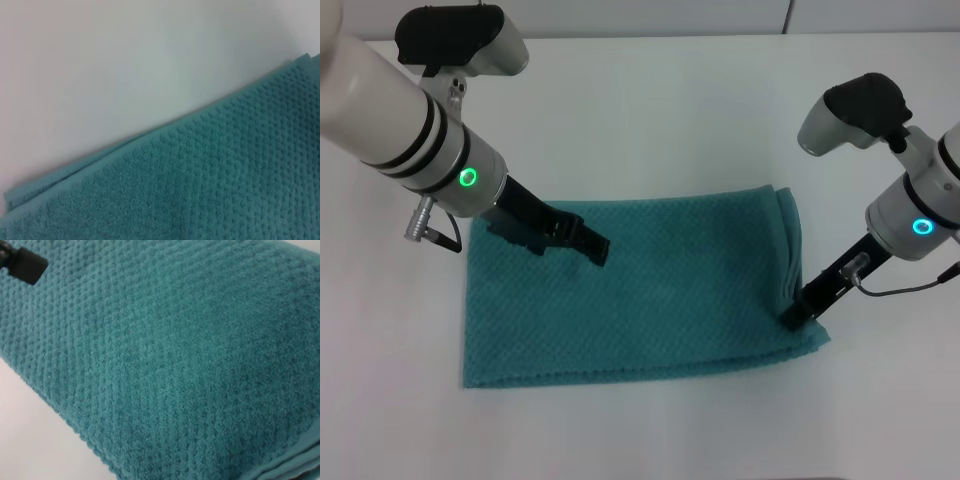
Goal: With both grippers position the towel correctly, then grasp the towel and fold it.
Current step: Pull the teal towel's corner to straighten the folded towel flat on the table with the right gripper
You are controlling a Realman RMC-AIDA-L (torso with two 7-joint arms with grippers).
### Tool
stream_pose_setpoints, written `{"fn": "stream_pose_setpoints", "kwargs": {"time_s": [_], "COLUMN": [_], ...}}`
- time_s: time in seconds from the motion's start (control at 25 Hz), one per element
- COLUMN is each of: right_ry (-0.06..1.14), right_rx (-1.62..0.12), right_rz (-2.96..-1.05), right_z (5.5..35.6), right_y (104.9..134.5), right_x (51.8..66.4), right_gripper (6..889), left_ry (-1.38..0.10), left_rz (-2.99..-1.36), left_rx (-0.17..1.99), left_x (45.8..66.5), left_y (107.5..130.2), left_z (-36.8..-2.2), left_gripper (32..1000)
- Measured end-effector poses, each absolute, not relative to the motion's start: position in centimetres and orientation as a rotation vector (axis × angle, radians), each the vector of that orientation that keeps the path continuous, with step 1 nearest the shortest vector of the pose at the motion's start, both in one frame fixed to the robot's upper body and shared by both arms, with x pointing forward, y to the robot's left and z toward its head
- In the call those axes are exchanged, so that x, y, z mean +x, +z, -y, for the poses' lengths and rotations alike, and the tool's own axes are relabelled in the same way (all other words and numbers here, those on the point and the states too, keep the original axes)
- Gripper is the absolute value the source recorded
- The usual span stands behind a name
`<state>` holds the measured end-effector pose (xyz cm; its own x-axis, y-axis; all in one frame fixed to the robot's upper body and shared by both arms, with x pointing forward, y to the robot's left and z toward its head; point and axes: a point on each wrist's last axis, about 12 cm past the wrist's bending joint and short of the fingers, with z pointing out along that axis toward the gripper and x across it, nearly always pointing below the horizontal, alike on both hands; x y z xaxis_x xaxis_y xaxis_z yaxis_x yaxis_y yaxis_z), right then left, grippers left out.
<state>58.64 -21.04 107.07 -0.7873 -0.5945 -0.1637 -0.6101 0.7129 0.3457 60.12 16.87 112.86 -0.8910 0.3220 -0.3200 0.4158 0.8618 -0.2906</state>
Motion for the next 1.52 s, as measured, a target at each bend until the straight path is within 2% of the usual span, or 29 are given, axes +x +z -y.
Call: {"fn": "stream_pose_setpoints", "kwargs": {"time_s": [0.84, 1.2, 1.52], "right_ry": [0.623, 0.685, 0.702], "right_rx": [-1.013, -1.01, -1.021], "right_rz": [-2.877, -2.871, -2.876], "right_z": [20.86, 20.57, 20.46], "right_y": [107.13, 107.6, 107.89], "right_x": [58.48, 58.46, 58.41], "right_gripper": [90, 92, 415], "left_ry": [-0.518, -0.516, -0.515], "left_rz": [-2.777, -2.777, -2.779], "left_rx": [0.556, 0.557, 0.558], "left_x": [60.14, 60.16, 60.15], "left_y": [112.82, 112.83, 112.8], "left_z": [-16.95, -16.94, -16.92], "left_gripper": [885, 881, 877]}}
